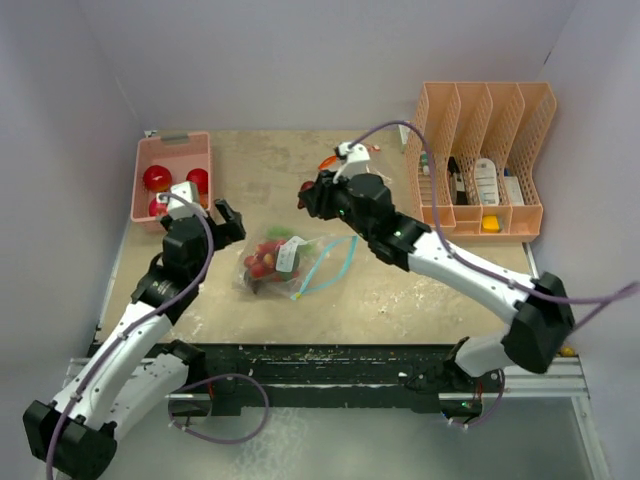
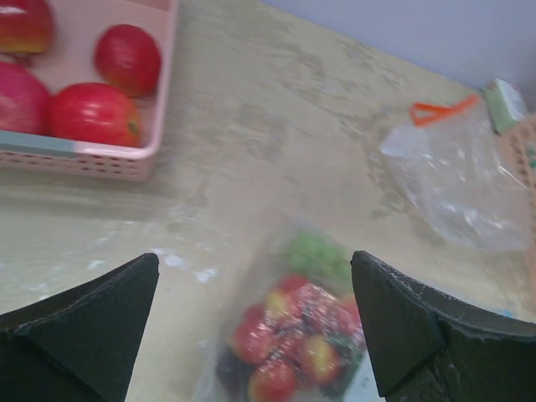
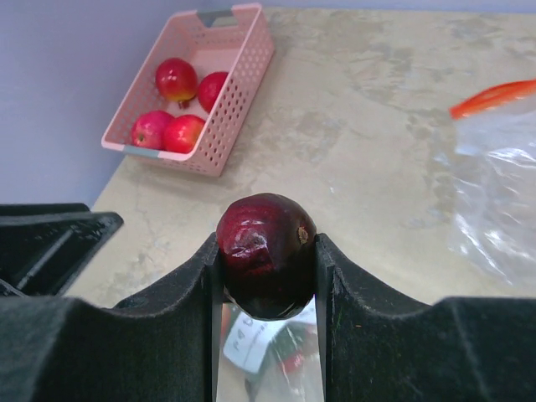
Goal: Open the zip-top bag and remove the fake food
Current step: Move the bin to the center of the board.
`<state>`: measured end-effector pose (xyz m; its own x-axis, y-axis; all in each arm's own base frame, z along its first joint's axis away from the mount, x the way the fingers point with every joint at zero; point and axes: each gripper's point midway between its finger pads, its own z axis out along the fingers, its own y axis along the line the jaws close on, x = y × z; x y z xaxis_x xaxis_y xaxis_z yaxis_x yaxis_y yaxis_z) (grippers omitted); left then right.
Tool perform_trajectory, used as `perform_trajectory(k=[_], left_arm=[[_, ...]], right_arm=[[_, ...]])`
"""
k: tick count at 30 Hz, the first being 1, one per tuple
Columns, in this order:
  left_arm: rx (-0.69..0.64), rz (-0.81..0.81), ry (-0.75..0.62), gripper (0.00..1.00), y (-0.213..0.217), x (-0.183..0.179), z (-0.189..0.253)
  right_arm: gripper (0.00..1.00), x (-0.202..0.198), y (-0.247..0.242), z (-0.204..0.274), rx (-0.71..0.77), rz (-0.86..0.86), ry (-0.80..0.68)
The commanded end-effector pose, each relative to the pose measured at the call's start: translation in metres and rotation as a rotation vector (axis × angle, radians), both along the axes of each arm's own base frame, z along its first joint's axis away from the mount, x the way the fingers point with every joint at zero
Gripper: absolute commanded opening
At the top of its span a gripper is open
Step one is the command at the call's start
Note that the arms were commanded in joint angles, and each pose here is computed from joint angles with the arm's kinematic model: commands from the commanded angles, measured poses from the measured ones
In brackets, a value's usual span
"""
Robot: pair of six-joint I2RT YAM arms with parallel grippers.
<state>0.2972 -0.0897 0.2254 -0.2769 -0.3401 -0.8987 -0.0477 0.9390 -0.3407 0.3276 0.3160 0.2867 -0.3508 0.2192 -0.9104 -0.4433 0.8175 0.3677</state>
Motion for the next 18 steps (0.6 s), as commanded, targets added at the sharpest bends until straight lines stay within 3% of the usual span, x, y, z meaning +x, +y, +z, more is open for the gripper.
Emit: perform_trajectory(k=[1,9,18], left_arm=[[0.071,0.219,0.036,0.99,0.052,0.015,0.005],[0.312,0.329,0.221,0.97,0.082,0.092,-0.026],[0.204,0.296,0.336,0.93,0.103,0.142,-0.092]], right_arm=[[0.09,0.009,0.049,0.002,0.001,0.127,-0.021],[0.09,-0.003,0.050,-0.019,0.017,0.157,0.031],[0.08,-0.017,0.014,-0.032,-0.018,0.106,0.054]])
